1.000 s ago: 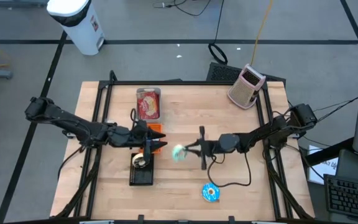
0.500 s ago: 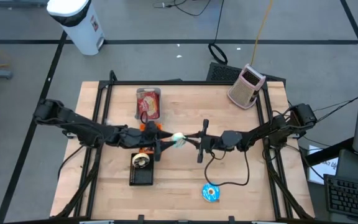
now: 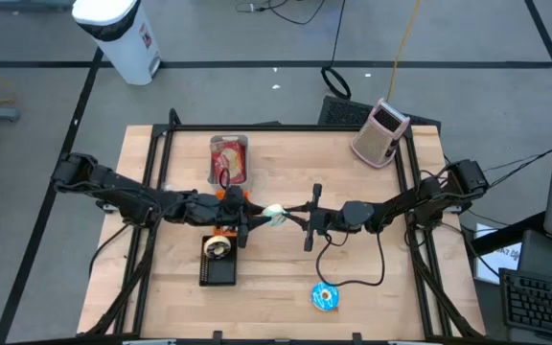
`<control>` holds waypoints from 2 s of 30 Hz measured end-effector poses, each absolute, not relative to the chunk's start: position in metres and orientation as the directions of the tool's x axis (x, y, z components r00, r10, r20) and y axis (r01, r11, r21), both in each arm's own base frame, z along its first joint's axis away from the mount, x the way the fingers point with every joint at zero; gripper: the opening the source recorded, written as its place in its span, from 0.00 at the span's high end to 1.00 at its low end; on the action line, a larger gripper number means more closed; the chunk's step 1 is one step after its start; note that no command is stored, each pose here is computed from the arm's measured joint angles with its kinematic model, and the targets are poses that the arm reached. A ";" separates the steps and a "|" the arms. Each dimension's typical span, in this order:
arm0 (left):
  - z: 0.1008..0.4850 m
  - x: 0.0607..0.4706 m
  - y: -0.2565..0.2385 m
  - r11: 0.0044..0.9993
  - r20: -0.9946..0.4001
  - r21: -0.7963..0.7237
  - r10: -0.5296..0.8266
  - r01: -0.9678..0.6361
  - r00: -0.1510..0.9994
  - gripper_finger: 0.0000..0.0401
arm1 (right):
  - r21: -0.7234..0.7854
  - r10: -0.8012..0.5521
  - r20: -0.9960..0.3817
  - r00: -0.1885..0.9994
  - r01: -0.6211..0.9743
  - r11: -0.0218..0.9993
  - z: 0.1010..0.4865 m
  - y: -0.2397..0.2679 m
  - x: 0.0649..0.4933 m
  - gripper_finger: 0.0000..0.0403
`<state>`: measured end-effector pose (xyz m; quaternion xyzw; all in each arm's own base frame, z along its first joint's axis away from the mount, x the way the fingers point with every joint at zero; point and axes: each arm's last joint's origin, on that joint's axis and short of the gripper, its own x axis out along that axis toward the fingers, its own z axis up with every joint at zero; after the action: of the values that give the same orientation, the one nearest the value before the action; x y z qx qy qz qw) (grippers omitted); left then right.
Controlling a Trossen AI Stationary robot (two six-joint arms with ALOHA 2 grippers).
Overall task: Pick & Place Food Item
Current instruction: Put the green donut into the black bin
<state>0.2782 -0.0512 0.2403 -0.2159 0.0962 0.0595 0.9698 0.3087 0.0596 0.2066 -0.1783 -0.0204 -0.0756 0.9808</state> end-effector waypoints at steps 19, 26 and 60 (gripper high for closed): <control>0.261 0.169 -0.078 0.700 -0.586 -0.663 -0.265 -0.265 0.766 0.98 | -0.235 -0.137 -0.047 0.989 0.122 0.964 0.218 0.059 0.296 0.62; 0.232 0.175 -0.104 0.768 -0.719 -0.538 -0.204 -0.347 0.665 0.98 | -0.235 -0.135 -0.048 0.990 0.120 0.965 0.218 0.059 0.296 0.63; 0.194 0.203 -0.103 0.802 -0.835 -0.410 -0.138 -0.434 0.533 0.60 | -0.215 -0.134 -0.056 0.989 0.119 0.969 0.217 0.059 0.296 0.62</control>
<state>0.2028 -0.1027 0.1943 -0.3012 0.4746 0.0899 0.8222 0.2963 0.0591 0.2165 -0.1062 0.0353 -0.0639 0.9917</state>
